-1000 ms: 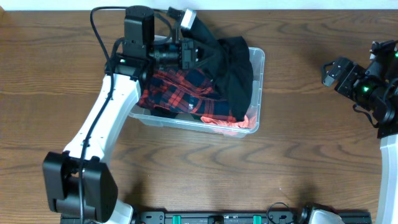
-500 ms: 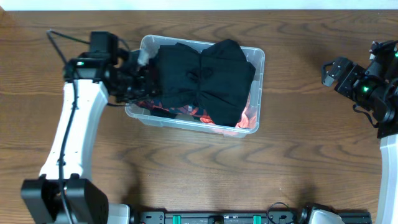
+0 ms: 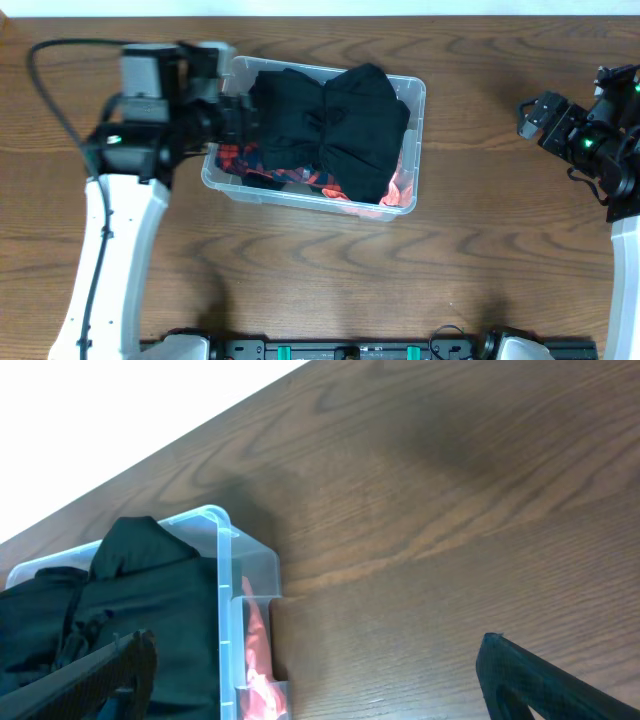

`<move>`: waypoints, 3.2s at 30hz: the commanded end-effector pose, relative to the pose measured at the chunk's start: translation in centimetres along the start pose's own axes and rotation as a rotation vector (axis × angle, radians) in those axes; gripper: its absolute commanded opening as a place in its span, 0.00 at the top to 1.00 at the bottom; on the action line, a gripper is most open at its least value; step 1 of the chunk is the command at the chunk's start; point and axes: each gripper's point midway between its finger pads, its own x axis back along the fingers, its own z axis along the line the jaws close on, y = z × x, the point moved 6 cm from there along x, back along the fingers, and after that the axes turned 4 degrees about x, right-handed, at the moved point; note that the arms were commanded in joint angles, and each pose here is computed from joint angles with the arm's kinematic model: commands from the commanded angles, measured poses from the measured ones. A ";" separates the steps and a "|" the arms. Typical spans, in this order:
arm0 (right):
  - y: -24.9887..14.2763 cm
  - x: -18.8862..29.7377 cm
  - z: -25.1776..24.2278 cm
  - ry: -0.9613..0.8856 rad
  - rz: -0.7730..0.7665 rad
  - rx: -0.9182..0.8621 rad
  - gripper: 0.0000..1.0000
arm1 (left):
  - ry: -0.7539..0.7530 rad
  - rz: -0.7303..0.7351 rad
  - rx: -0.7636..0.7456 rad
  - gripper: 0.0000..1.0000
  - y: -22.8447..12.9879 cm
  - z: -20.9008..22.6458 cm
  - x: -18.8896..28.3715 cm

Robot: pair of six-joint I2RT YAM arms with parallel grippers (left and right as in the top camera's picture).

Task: Pack container
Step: 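Open the left gripper and pull back from the bin, then press the black garment down into the bin with the left gripper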

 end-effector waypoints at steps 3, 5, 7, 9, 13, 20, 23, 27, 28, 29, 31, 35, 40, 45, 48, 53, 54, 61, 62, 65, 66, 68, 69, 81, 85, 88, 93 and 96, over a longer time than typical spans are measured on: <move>0.2 0.3 -0.1 -0.002 -0.011 -0.008 0.01 | 0.060 0.132 -0.152 0.36 -1.3 -0.9 -6.4; 0.2 0.3 -0.1 -0.002 -0.011 -0.008 0.01 | 0.076 0.198 -0.154 0.36 -2.3 -0.5 -9.1; 0.2 0.3 -0.1 -0.002 -0.011 -0.008 0.01 | 0.094 0.262 -0.141 0.37 -3.4 0.3 -11.6; 0.2 0.3 -0.1 -0.002 -0.011 -0.008 0.01 | 0.108 0.317 -0.113 0.37 -4.5 1.4 -13.7; 0.2 0.3 -0.1 -0.002 -0.011 -0.008 0.01 | 0.182 0.456 -0.042 0.37 -7.6 3.9 -17.5; 0.2 0.3 -0.1 -0.002 -0.011 -0.008 0.01 | 0.225 0.593 0.019 0.43 -10.8 5.6 -19.5; 0.2 0.3 -0.1 -0.002 -0.011 -0.008 0.01 | 0.225 0.532 0.044 0.43 -9.2 4.6 -17.9; 0.2 0.3 -0.1 -0.002 -0.011 -0.008 0.01 | 0.197 0.390 0.016 0.43 -5.9 2.3 -13.5; 0.2 0.3 -0.1 -0.002 -0.011 -0.008 0.01 | 0.191 0.352 0.006 0.42 -5.2 1.7 -12.2; 0.2 0.3 -0.1 -0.002 -0.011 -0.008 0.01 | 0.192 0.313 -0.005 0.42 -4.5 1.1 -10.6; 0.2 0.3 -0.1 -0.002 -0.011 -0.008 0.01 | 0.212 0.255 -0.024 0.42 -3.6 0.5 -8.1; 0.2 0.3 -0.1 -0.002 -0.011 -0.008 0.01 | 0.254 0.258 -0.061 0.42 -4.0 0.4 -5.6; 0.2 0.3 -0.1 -0.002 -0.011 -0.008 0.01 | 0.283 0.392 -0.051 0.42 -7.2 1.9 -7.5; 0.2 0.3 -0.1 -0.002 -0.011 -0.008 0.01 | 0.296 0.530 -0.053 0.42 -10.9 3.5 -11.0; 0.2 0.3 -0.1 -0.002 -0.011 -0.008 0.01 | 0.307 0.629 -0.048 0.42 -13.1 4.2 -12.9; 0.2 0.3 -0.1 -0.002 -0.011 -0.008 0.01 | 0.314 0.664 -0.056 0.42 -13.9 4.2 -14.2; 0.2 0.3 -0.1 -0.002 -0.011 -0.008 0.01 | 0.323 0.651 -0.049 0.42 -13.5 4.2 -14.0; 0.2 0.3 -0.1 -0.002 -0.011 -0.008 0.01 | 0.323 0.458 -0.060 0.41 -8.1 1.5 -9.3; 0.2 0.3 -0.1 -0.002 -0.011 -0.008 0.01 | 0.313 0.410 -0.066 0.41 -7.0 0.8 -8.1; 0.2 0.3 -0.1 -0.002 -0.011 -0.008 0.01 | 0.279 0.261 -0.091 0.36 -4.3 -0.9 -5.1; 0.2 0.3 -0.1 -0.002 -0.011 -0.008 0.01 | 0.261 0.213 -0.099 0.35 -3.6 -1.4 -4.4; 0.2 0.3 -0.1 -0.002 -0.011 -0.008 0.01 | 0.203 0.117 -0.114 0.33 -2.1 -2.5 -3.4; 0.2 0.3 -0.1 -0.002 -0.011 -0.008 0.01 | 0.174 0.081 -0.120 0.33 -1.5 -3.0 -3.2; 0.2 0.3 -0.1 -0.002 -0.011 -0.008 0.01 | 0.143 0.200 -0.144 0.32 -2.5 -0.1 -14.3; 0.2 0.3 -0.1 -0.002 -0.011 -0.008 0.01 | 0.177 0.375 -0.097 0.32 -6.2 2.0 -18.1; 0.2 0.3 -0.1 -0.002 -0.011 -0.008 0.01 | 0.192 0.459 -0.077 0.33 -7.9 2.7 -18.9; 0.2 0.3 -0.1 -0.002 -0.011 -0.008 0.01 | 0.194 0.417 -0.061 0.33 -6.7 1.9 -16.9; 0.2 0.3 -0.1 -0.002 -0.011 -0.008 0.01 | 0.173 0.308 -0.077 0.33 -4.1 0.2 -13.6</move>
